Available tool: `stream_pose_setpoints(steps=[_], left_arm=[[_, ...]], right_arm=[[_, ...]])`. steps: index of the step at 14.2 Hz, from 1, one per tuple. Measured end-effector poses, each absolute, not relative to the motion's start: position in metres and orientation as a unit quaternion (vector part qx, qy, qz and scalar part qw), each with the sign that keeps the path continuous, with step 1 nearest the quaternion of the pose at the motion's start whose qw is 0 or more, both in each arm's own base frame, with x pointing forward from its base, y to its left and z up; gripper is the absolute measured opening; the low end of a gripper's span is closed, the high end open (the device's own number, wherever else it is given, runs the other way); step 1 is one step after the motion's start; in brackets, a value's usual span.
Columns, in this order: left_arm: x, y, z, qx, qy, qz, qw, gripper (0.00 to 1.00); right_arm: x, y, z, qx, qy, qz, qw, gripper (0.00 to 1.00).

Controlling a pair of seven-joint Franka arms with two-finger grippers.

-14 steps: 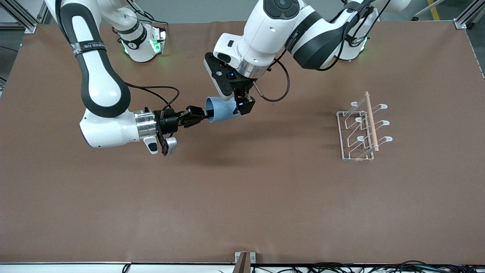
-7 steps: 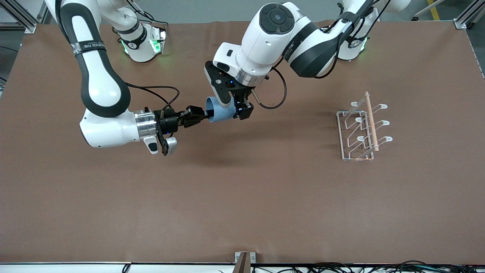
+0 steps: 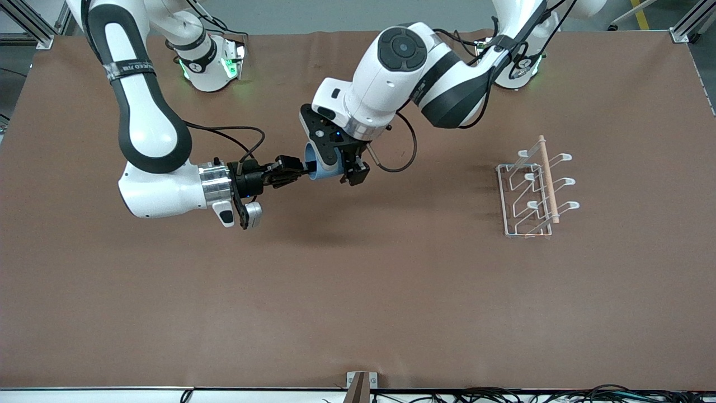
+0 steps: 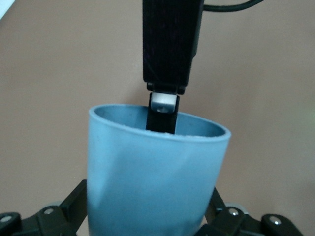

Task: Hang cup on cup holder
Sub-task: 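Grasp the cup with the left gripper while the right gripper releases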

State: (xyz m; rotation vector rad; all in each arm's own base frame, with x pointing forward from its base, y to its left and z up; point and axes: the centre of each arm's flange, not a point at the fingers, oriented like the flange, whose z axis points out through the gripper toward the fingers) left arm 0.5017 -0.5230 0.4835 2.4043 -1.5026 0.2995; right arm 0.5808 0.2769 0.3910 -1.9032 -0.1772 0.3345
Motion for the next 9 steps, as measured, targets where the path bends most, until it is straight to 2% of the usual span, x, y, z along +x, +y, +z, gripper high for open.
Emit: stream_pose_setpoints(steps=[1, 2, 3, 7, 9], left_arm=[[0.5021, -0.5235, 0.4825, 0.834, -0.522, 0.105, 0.145, 0.94], [0.5018, -0.5241, 0.4819, 0.833, -0.523, 0.105, 0.145, 0.89], [0.5009, -0.5250, 0.4820, 0.832, -0.526, 0.106, 0.144, 0.78], [0.5011, -0.5254, 0.4836, 0.828, -0.534, 0.112, 0.130, 0.77], [0.5044, -0.5219, 0.4819, 0.828, -0.536, 0.113, 0.118, 0.77]], right_arm=[[0.5811, 0.2765, 0.3899, -0.809, -0.075, 0.142, 0.565, 0.05], [0.5812, 0.2764, 0.3893, -0.809, -0.074, 0.143, 0.565, 0.06], [0.5818, 0.2756, 0.3888, -0.810, -0.073, 0.142, 0.564, 0.06], [0.5819, 0.2759, 0.3895, -0.809, -0.074, 0.142, 0.566, 0.09], [0.5812, 0.2771, 0.3916, -0.806, -0.077, 0.145, 0.568, 0.24]])
